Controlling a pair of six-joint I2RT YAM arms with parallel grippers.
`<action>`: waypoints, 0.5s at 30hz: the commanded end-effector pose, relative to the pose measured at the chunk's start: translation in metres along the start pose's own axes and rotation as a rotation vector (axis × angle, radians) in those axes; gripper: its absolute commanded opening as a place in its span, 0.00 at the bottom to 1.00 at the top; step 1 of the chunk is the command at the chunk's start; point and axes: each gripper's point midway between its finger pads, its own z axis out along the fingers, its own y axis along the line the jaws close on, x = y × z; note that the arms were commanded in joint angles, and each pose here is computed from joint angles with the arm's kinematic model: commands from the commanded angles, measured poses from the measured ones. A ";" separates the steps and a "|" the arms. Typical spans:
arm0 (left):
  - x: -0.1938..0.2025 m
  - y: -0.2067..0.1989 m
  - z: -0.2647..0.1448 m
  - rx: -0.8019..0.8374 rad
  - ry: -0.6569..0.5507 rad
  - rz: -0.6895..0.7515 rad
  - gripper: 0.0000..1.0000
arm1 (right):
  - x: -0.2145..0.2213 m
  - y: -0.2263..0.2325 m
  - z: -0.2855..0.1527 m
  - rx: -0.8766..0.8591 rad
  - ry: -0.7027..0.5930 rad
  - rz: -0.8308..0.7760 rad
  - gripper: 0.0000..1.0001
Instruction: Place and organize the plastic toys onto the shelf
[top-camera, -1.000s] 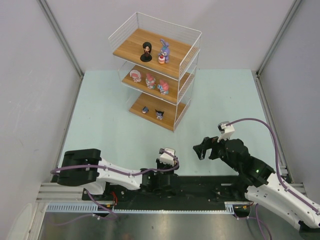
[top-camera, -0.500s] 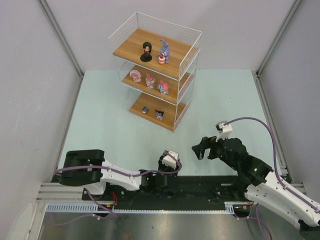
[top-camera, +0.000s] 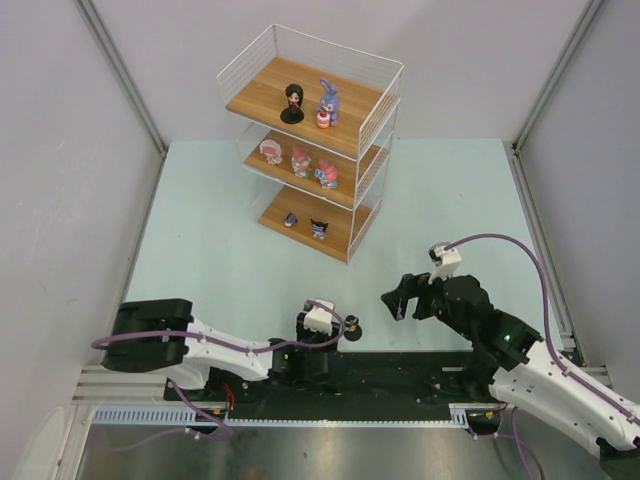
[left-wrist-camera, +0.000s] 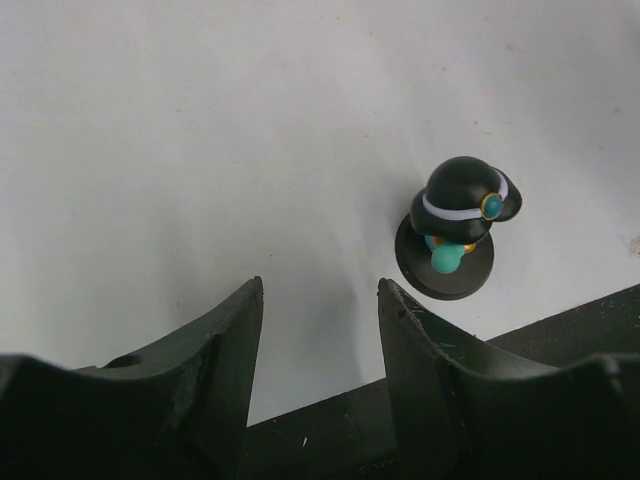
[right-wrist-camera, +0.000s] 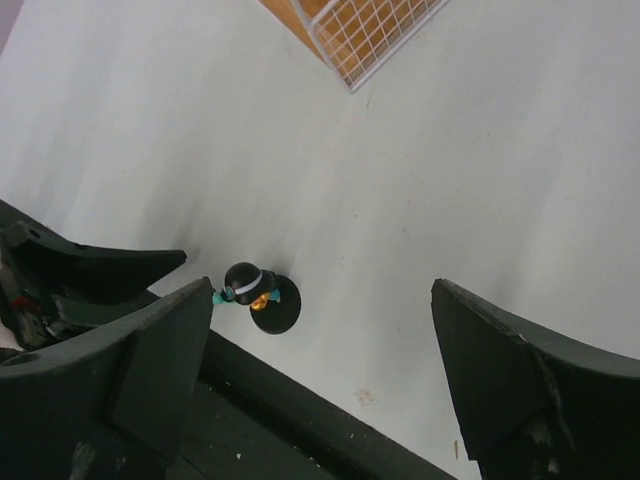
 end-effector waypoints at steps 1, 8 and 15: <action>-0.011 0.015 -0.009 -0.042 -0.038 -0.104 0.54 | 0.018 -0.001 0.011 0.006 0.054 0.068 0.90; -0.015 0.031 -0.017 -0.078 -0.032 -0.144 0.52 | 0.066 -0.004 0.032 0.021 0.202 0.195 0.04; -0.016 0.028 -0.019 -0.067 -0.030 -0.150 0.51 | 0.091 0.005 0.048 -0.031 0.297 0.205 0.00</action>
